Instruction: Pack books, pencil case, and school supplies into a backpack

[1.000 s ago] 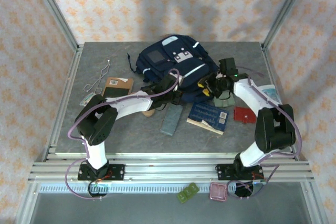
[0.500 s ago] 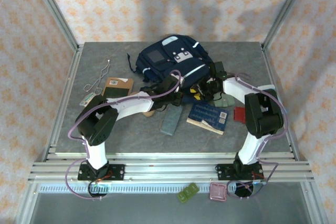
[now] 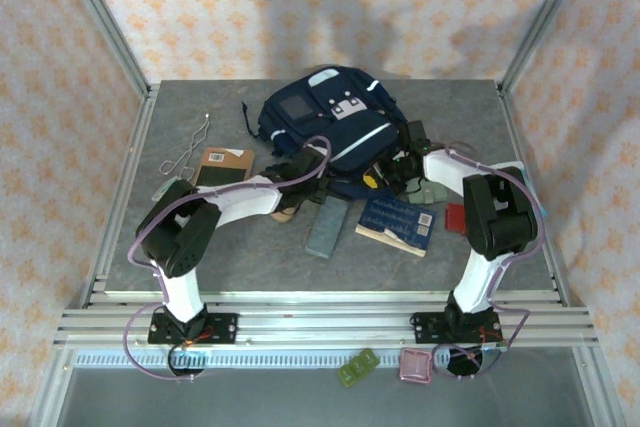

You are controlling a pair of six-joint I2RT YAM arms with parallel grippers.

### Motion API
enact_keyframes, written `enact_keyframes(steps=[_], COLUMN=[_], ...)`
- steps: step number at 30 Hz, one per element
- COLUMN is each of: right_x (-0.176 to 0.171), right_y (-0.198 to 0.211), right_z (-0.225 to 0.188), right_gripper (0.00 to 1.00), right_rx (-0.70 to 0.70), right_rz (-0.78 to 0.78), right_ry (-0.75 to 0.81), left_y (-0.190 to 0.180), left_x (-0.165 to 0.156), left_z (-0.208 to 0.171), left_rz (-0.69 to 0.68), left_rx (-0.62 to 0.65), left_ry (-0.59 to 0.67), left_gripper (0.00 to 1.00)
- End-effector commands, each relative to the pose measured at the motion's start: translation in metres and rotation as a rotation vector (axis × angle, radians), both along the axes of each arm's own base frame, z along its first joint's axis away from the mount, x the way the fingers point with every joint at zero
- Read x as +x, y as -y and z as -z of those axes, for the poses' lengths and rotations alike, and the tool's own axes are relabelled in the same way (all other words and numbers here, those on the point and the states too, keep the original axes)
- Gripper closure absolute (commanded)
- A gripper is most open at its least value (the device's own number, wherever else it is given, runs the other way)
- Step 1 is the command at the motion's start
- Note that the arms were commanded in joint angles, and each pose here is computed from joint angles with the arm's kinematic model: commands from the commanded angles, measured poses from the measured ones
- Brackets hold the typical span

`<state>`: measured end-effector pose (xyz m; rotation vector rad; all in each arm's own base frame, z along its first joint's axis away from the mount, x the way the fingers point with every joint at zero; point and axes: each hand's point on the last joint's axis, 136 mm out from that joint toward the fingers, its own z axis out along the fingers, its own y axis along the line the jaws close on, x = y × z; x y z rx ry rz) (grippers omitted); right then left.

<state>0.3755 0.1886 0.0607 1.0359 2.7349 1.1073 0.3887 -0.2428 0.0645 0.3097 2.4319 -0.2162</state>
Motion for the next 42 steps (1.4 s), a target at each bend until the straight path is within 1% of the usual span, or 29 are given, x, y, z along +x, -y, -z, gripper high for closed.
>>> enact_keyframes(steps=[1,3,6,10,13,16,20,23,26,27,28,29,30,33,34,36,37,39,42], right_x=[-0.004,-0.003,0.001,0.011,0.020,0.032,0.049,0.061,0.068,0.069,0.070,0.069,0.070,0.066,0.065,0.060,0.058,0.052,0.042], right_y=[0.019,0.019,0.015,0.004,0.000,0.000,0.000,0.001,0.004,0.003,0.003,0.002,0.001,0.000,0.000,0.000,-0.002,-0.006,-0.024], right_z=[0.029,0.028,0.017,-0.007,-0.023,-0.032,-0.025,-0.016,-0.018,-0.021,-0.026,-0.033,-0.044,-0.073,-0.082,-0.099,-0.105,-0.117,-0.130], right_gripper=[1.00,1.00,1.00,1.00,1.00,1.00,1.00,1.00,1.00,1.00,1.00,0.97,0.92,0.70,0.65,0.60,0.60,0.59,0.58], right_rx=[-0.077,-0.076,-0.067,-0.031,-0.025,-0.039,-0.079,-0.110,-0.133,-0.134,-0.134,-0.135,-0.137,-0.152,-0.156,-0.166,-0.169,-0.170,-0.153], right_rz=[0.052,0.057,0.048,0.012,-0.005,-0.020,-0.035,-0.039,-0.034,-0.038,-0.042,-0.053,-0.064,-0.091,-0.097,-0.114,-0.127,-0.154,-0.218], right_ry=[-0.047,-0.036,0.003,0.088,0.154,0.204,0.225,0.227,0.248,0.262,0.278,0.300,0.334,0.432,0.460,0.509,0.528,0.566,0.619], left_y=[-0.055,-0.078,-0.099,-0.105,-0.111,-0.108,-0.109,-0.105,-0.099,-0.098,-0.097,-0.097,-0.099,-0.104,-0.107,-0.112,-0.115,-0.123,-0.144], left_x=[0.021,0.030,0.044,0.063,0.079,0.089,0.092,0.084,0.073,0.069,0.065,0.061,0.056,0.044,0.040,0.032,0.028,0.020,0.009], left_z=[-0.017,-0.017,-0.019,-0.024,-0.026,-0.034,-0.037,-0.032,-0.031,-0.032,-0.034,-0.037,-0.041,-0.057,-0.061,-0.070,-0.073,-0.078,-0.081], left_rz=[-0.164,-0.234,-0.300,-0.334,-0.357,-0.354,-0.370,-0.364,-0.350,-0.346,-0.345,-0.346,-0.352,-0.363,-0.370,-0.381,-0.388,-0.414,-0.473], left_rx=[0.067,0.081,0.066,0.060,0.064,0.052,0.044,0.018,-0.013,-0.025,-0.032,-0.041,-0.050,-0.076,-0.079,-0.082,-0.080,-0.069,-0.047], left_ry=[0.074,0.085,0.095,0.111,0.106,0.115,0.120,0.097,0.088,0.084,0.082,0.082,0.084,0.105,0.109,0.115,0.114,0.114,0.121], left_gripper=[1.00,1.00,1.00,1.00,1.00,1.00,1.00,1.00,1.00,0.96,0.89,0.78,0.68,0.52,0.48,0.40,0.38,0.31,0.22])
